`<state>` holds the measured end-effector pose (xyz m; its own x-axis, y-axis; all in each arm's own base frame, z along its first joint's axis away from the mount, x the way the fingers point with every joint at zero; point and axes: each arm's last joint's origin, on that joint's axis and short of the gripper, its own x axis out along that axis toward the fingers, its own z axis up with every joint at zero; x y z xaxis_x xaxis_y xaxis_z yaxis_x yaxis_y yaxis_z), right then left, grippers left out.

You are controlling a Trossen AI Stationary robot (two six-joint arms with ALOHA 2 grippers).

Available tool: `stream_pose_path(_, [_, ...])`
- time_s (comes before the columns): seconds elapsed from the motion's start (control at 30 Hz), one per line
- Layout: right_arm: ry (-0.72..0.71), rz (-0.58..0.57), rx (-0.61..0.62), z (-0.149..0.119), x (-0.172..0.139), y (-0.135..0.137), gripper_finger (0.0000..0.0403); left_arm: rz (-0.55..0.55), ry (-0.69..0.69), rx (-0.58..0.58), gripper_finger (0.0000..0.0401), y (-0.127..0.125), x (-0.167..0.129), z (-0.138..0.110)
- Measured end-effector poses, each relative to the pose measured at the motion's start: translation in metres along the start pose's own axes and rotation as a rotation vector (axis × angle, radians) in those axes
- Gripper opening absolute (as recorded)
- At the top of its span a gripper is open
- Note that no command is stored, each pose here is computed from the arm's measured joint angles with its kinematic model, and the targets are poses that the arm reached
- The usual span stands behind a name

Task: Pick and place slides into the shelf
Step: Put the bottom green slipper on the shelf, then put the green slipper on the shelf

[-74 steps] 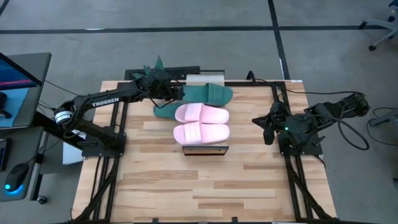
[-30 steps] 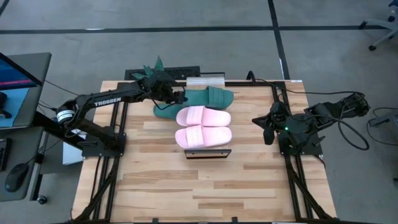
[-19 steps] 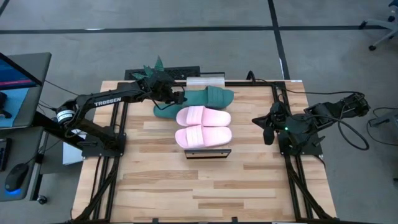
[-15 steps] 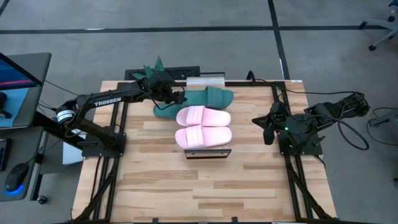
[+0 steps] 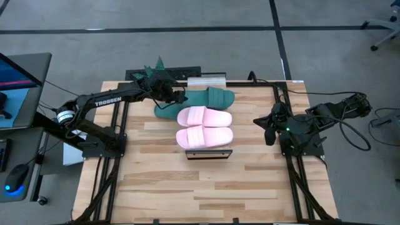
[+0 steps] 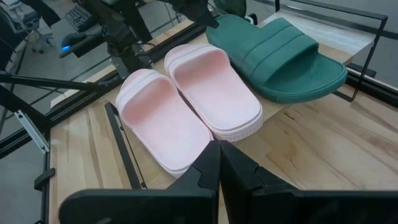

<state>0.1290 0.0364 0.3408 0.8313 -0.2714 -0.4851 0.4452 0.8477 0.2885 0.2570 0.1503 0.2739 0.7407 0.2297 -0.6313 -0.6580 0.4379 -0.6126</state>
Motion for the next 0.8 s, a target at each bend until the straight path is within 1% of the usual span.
stream_pose_path(0.17, [0.000, 0.000, 0.000, 0.000, 0.000, 0.000, 0.0000, 0.005, 0.015, 0.000, 0.0222, 0.005, -0.001, 0.002])
stream_pose_path(0.4, [0.001, -0.001, -0.001, 0.000, 0.000, 0.000, 0.0000, 0.047, 0.040, 0.036, 0.0222, 0.010, -0.002, 0.000])
stream_pose_path(0.5, [0.003, -0.002, -0.003, 0.000, 0.000, 0.000, 0.0000, 0.048, 0.032, 0.045, 0.0222, 0.010, -0.002, 0.001])
stream_pose_path(0.67, [0.003, -0.003, -0.003, 0.000, 0.000, 0.000, 0.0000, 0.043, -0.006, 0.045, 0.0222, 0.012, -0.012, 0.007])
stream_pose_path(0.8, [0.003, -0.003, -0.003, 0.000, 0.000, 0.000, 0.0000, 0.017, -0.068, 0.045, 0.0222, 0.012, -0.032, 0.014])
